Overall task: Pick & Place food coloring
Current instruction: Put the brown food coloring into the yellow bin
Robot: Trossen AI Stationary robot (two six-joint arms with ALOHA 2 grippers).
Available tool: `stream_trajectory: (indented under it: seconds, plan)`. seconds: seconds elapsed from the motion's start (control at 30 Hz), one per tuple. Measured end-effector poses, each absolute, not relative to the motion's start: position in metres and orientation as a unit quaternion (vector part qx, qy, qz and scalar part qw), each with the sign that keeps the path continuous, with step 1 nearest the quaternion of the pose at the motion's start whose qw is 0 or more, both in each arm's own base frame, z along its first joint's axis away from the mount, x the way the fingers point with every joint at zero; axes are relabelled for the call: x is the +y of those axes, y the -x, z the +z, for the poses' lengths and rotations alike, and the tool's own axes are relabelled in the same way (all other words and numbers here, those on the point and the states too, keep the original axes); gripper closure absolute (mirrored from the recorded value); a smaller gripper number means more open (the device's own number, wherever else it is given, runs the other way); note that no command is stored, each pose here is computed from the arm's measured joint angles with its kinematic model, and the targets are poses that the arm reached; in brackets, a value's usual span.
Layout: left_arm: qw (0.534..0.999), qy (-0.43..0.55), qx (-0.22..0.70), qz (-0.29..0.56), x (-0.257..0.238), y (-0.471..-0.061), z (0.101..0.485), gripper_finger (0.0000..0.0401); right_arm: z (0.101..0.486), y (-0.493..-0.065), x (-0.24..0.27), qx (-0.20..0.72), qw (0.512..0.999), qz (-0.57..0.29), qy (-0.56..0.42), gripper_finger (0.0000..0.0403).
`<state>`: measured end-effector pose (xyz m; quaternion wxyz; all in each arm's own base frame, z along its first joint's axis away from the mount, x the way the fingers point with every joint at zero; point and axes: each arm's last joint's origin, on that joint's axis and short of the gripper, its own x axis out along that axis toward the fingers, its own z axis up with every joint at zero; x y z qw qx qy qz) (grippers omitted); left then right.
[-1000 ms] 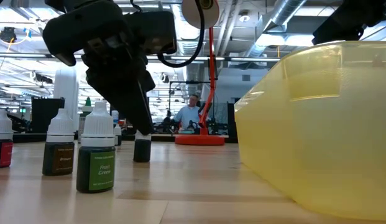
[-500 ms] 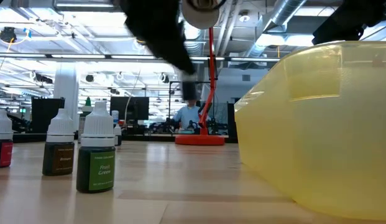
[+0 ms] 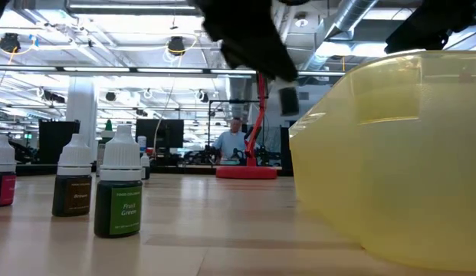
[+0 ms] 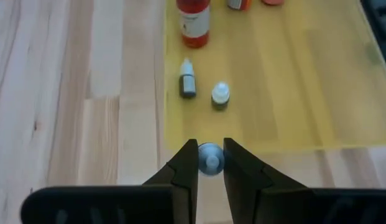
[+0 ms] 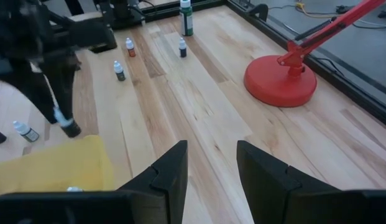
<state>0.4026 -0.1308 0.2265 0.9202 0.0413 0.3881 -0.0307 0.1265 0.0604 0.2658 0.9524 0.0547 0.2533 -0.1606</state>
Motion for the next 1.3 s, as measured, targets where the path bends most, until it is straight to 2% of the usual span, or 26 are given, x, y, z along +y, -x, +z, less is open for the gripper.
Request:
stream_trajectory:
  seconds: [0.33,0.67,0.87,1.3]
  plan:
    - [0.898,-0.076,0.429,-0.055,-0.152,-0.440,0.215,0.0359,0.266,-0.127,0.061,0.252,0.953,-0.160,-0.056,0.0274]
    - [0.903,-0.071,0.417,-0.070,-0.160,-0.450,0.204,0.0360,0.266,-0.127,0.061,0.251,0.953,-0.160,-0.057,0.0274]
    - [0.890,-0.067,0.443,-0.077,-0.158,-0.453,0.183,0.0359,0.267,-0.127,0.061,0.248,0.954,-0.159,-0.060,0.0274]
    - [0.891,-0.062,0.443,-0.070,-0.154,-0.459,0.174,0.0351,0.269,-0.129,0.062,0.239,0.956,-0.157,-0.069,0.0274]
